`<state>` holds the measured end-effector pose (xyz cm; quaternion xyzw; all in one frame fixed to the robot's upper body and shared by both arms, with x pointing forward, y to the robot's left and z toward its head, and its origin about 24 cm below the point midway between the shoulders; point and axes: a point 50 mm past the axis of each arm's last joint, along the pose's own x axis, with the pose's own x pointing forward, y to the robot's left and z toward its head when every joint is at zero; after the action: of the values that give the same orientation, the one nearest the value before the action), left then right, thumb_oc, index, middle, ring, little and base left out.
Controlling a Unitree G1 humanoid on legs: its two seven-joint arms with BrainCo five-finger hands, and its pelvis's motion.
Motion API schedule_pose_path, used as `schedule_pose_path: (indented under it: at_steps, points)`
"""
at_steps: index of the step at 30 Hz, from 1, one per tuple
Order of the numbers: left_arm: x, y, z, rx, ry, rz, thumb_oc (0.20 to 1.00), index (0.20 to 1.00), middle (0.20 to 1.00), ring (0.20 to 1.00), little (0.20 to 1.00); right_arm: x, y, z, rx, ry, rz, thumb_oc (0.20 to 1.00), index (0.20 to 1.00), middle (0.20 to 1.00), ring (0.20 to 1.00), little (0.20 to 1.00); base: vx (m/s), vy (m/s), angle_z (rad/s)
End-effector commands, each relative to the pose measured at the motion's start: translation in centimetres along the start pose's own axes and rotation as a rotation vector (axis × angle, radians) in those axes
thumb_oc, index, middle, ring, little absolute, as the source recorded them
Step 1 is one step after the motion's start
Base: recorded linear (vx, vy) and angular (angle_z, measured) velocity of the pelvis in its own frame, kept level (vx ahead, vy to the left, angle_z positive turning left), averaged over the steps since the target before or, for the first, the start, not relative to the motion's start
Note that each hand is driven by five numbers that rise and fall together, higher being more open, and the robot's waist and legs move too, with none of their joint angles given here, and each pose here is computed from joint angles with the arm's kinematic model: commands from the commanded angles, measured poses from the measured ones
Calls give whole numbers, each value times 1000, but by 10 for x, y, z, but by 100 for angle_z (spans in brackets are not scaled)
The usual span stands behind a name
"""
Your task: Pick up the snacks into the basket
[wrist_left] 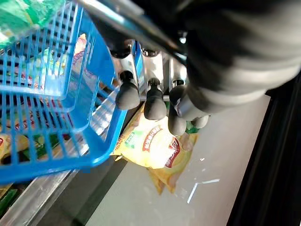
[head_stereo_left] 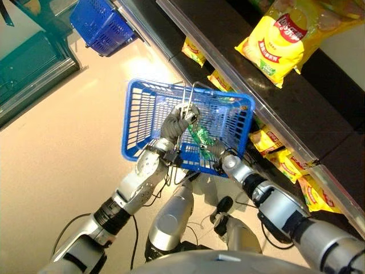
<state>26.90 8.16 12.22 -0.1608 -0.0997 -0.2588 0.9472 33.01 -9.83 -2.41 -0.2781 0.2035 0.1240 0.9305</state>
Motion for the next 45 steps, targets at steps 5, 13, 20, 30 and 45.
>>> schedule_pose_path:
  at_steps: [5, 13, 20, 30, 45]
  points:
    - [4, -34, 64, -103, -339, -158, 200, 200, 200, 200, 200, -11, 31, 74, 87, -338, 97, 1000, 1000, 1000, 1000, 1000, 0, 0, 0]
    - [-40, 40, 44, -86, -245, 196, 200, 200, 200, 200, 200, -59, -31, 34, 49, -507, 1, 1000, 1000, 1000, 1000, 1000, -3, -68, 3]
    - [-63, 61, 31, -80, -200, 315, 200, 200, 200, 200, 200, -100, -82, 5, 75, -539, -103, 1000, 1000, 1000, 1000, 1000, 4, -63, 1]
    - [-71, 74, 25, -104, -205, 400, 200, 200, 200, 200, 200, -126, -114, 5, 143, -617, -222, 1000, 1000, 1000, 1000, 1000, 78, 63, -6]
    - [-63, 76, 45, 141, -254, 417, 200, 200, 200, 200, 200, -64, -105, 37, 731, -558, -373, 1000, 1000, 1000, 1000, 1000, 160, 303, -1]
